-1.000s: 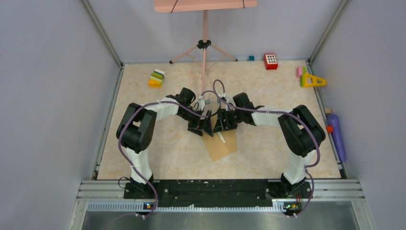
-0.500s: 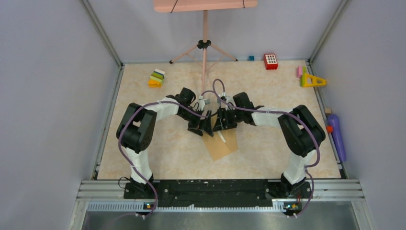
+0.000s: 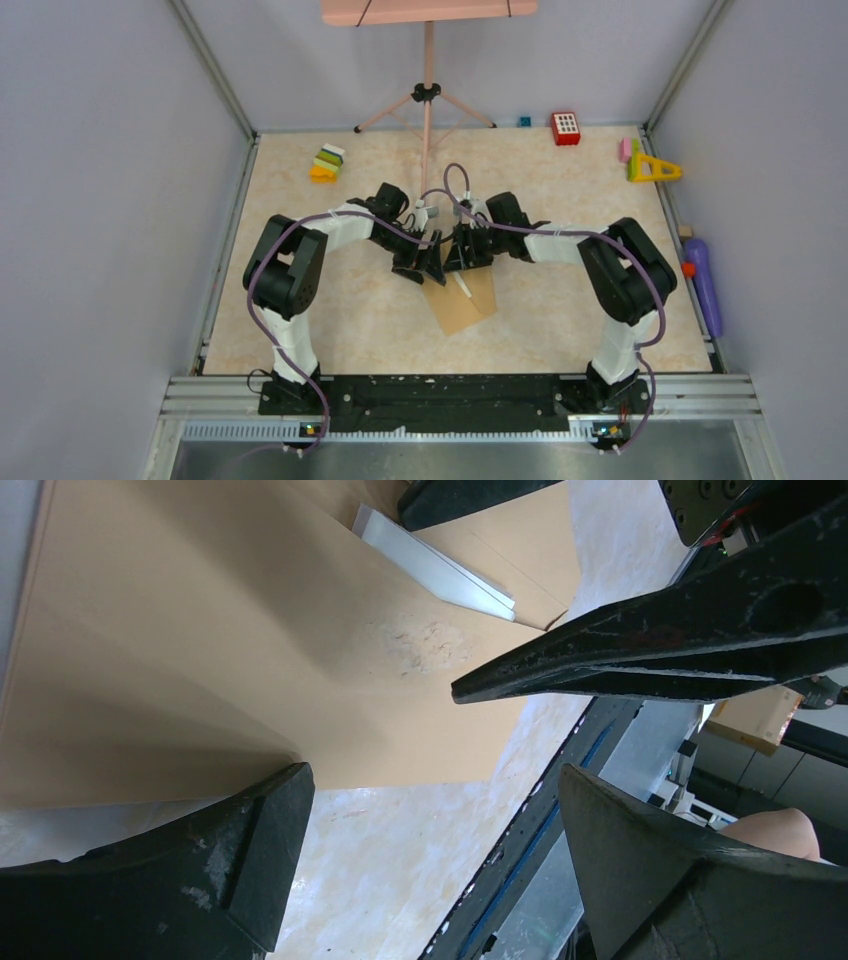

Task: Place the letter into the envelope and seal it
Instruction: Place the letter in the envelope, then open the solid glue cap from the solid glue.

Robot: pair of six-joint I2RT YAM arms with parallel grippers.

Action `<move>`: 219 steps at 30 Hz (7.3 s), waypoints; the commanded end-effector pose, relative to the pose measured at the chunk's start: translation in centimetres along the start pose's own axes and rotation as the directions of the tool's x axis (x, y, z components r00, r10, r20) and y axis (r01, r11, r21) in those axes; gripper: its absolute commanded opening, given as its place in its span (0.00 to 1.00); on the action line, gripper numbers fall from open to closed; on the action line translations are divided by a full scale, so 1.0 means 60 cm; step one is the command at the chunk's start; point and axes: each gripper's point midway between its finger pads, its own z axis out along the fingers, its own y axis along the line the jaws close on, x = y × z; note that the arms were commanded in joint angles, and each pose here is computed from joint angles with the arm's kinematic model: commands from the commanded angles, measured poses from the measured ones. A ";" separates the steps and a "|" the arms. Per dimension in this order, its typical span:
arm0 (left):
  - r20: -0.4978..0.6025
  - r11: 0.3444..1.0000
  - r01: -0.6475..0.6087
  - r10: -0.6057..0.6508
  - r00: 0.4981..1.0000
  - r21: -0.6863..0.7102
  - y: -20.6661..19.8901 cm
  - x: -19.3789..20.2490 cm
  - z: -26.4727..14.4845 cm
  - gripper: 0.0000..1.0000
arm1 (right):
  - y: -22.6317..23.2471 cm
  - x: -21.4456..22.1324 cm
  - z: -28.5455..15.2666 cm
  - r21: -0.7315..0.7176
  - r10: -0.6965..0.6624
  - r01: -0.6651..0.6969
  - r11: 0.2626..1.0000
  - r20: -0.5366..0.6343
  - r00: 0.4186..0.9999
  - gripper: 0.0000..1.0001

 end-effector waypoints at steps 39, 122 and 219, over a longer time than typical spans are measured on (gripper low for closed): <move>0.122 0.919 -0.391 0.394 0.911 -0.051 -0.093 -0.054 -0.113 0.98 | -0.023 -0.092 -0.206 0.136 -0.280 0.256 0.957 0.212 0.936 0.60; 0.451 0.878 -0.253 0.434 0.780 -0.406 0.062 -0.054 -0.306 0.99 | -0.091 -0.275 -0.003 0.640 -0.316 0.283 0.714 -0.065 0.946 0.55; 0.548 0.599 -0.789 0.617 0.565 0.138 -0.341 -0.110 -0.201 0.55 | 0.257 -0.164 -0.331 -0.314 -0.227 0.475 0.822 0.585 0.779 0.00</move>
